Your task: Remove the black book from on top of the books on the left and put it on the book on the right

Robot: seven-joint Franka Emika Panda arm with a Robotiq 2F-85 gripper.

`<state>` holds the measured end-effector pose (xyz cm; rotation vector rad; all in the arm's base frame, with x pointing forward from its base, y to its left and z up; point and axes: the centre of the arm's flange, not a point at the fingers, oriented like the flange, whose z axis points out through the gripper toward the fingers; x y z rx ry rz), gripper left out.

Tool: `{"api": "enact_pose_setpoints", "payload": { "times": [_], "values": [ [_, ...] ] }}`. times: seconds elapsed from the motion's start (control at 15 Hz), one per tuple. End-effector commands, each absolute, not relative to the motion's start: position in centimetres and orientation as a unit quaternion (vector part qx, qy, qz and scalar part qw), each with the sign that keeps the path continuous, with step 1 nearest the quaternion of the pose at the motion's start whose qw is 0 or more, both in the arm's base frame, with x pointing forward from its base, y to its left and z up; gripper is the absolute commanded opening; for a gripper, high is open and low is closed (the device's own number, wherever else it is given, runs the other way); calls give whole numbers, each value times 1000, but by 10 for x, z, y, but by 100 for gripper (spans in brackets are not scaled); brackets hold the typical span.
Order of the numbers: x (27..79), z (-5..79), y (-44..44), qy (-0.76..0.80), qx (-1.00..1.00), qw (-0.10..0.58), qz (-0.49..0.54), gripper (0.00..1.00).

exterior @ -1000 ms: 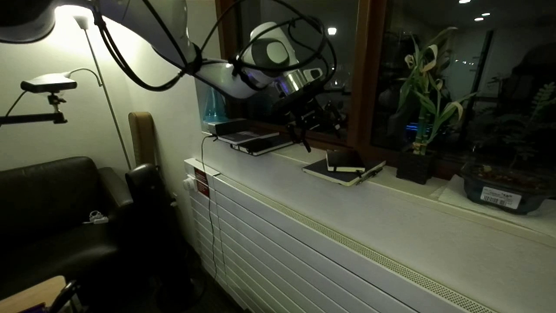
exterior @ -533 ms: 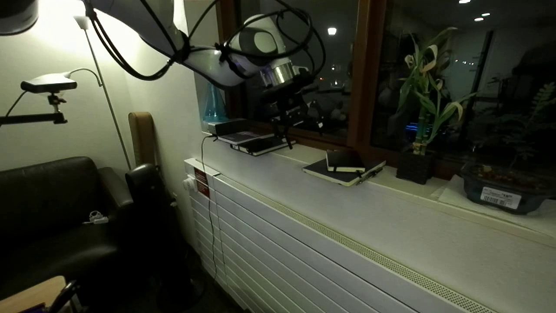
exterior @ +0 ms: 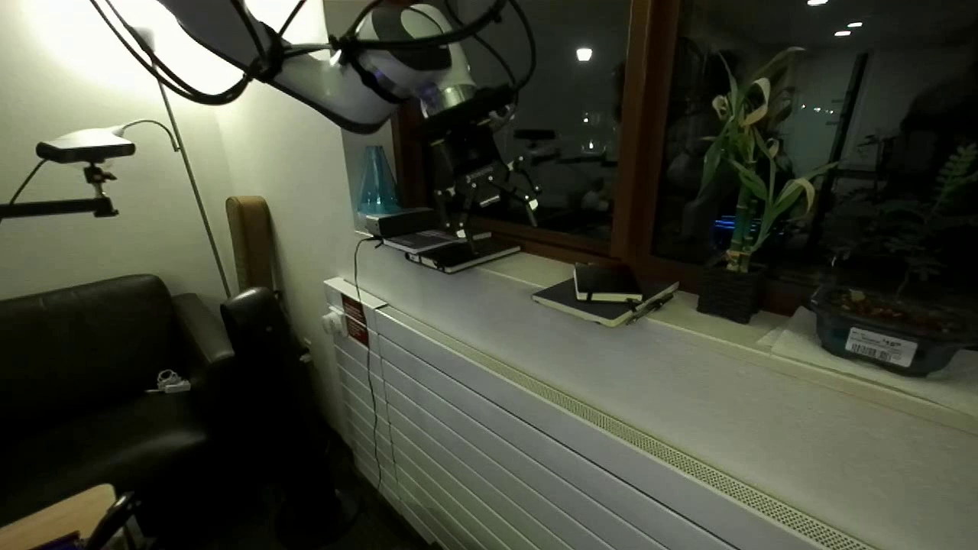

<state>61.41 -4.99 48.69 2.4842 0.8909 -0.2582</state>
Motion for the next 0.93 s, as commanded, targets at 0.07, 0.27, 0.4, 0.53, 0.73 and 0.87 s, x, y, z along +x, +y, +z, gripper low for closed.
{"api": "enact_pose_setpoints", "payload": {
  "times": [0.07,0.27,0.4,0.53,0.73,0.87],
  "values": [
    [551,484,-43,314,903,271,-109,100],
    [533,475,-33,277,918,266,-100,100],
    [520,469,-26,253,926,263,-92,100],
    [506,459,-18,234,932,264,-85,100],
    [494,448,-9,228,929,276,-96,100],
    [512,450,-11,233,930,264,-105,100]
  ]
}}
